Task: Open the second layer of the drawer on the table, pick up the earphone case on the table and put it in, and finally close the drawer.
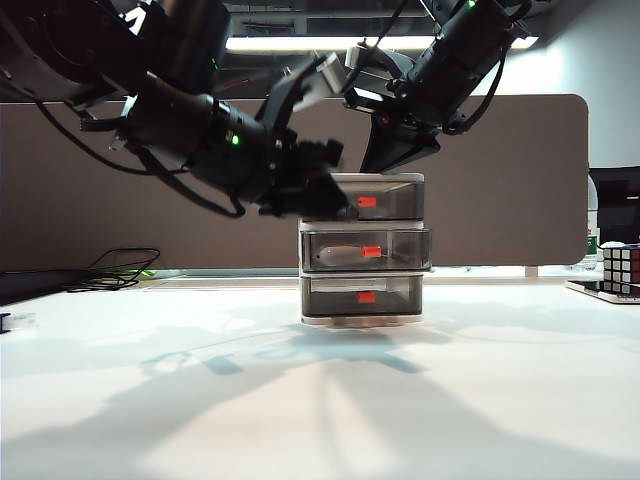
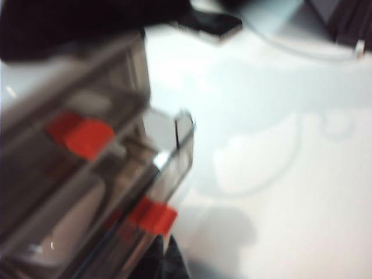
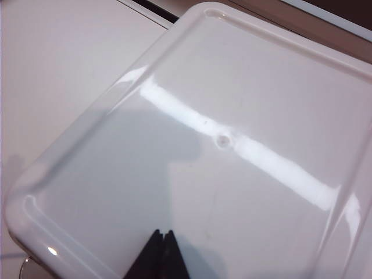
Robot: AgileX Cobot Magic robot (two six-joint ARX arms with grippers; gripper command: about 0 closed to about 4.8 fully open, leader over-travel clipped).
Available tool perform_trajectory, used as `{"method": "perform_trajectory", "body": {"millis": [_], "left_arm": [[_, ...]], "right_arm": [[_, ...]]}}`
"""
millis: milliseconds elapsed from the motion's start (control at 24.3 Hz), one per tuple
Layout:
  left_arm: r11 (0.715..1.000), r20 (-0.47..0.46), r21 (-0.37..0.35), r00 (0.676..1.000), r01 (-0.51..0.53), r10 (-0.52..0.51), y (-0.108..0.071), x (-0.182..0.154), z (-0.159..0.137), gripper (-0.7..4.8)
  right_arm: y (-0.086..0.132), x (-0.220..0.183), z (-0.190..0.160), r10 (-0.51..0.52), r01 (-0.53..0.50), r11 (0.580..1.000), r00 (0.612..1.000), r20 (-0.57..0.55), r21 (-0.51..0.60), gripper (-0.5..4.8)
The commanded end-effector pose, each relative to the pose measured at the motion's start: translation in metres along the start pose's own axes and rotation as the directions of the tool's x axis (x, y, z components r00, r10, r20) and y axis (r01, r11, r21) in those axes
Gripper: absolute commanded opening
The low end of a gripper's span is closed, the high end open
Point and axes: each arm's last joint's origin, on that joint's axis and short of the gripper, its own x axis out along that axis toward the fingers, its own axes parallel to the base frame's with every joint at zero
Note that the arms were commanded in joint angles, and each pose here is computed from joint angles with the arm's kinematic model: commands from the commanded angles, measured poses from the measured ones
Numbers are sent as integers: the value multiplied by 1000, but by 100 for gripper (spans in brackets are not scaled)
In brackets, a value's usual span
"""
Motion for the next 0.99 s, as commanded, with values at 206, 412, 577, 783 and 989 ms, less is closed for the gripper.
{"method": "perform_trajectory", "body": {"millis": [206,412,577,783,989], "left_arm": [[1000,-45,5,999,-26,27,13,8,-16,-5],[998,-58,7,996,-70,70,16,16,-28,-5],[994,-6,12,994,-106,106,19,22,-29,-5],[992,15,-2,992,-124,124,23,21,-29,-5],[971,94,10,967,-239,237,31,22,-24,-5]], "right_arm": [[0,-1,0,2,-2,1000,1000,-7,1,-2],[0,-1,0,-3,3,1000,1000,-4,0,-2],[0,-1,0,-4,4,1000,1000,-5,0,-2],[0,-1,0,-7,7,1000,1000,-6,0,-2],[0,-1,0,-6,6,1000,1000,-6,1,-2]]}}
